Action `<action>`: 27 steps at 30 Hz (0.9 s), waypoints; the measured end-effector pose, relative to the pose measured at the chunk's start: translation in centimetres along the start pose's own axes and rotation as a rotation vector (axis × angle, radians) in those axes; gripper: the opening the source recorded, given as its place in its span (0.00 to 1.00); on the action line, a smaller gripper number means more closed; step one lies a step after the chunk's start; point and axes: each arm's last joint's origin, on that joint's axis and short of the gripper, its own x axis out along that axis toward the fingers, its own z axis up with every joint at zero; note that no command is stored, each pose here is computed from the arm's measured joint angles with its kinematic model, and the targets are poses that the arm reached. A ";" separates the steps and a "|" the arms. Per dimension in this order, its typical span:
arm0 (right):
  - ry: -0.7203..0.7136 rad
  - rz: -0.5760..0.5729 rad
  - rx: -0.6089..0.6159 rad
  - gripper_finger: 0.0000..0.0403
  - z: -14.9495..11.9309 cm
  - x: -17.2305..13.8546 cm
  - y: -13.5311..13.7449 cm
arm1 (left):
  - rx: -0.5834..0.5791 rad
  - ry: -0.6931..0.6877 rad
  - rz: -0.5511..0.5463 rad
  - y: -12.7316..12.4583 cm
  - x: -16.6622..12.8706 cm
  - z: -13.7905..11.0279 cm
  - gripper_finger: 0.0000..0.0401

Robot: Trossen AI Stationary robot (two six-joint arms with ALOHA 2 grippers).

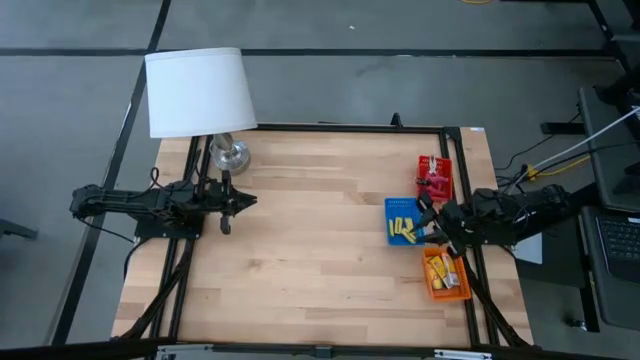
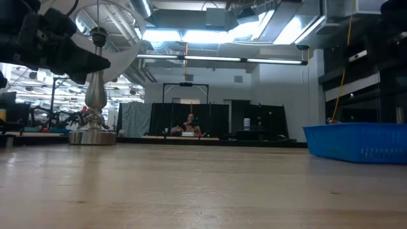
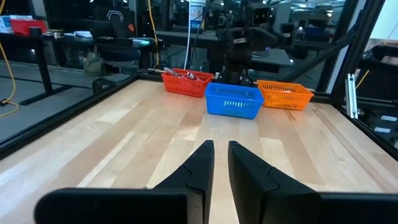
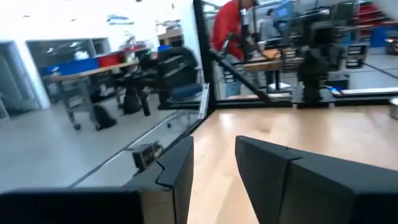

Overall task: Pick & Place School Supplies
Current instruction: Return to Home Position

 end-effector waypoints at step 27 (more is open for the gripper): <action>-0.004 -0.212 0.007 0.30 -0.2 -0.1 -0.7 | -0.001 -0.007 0.000 0.0 0.0 0.1 0.11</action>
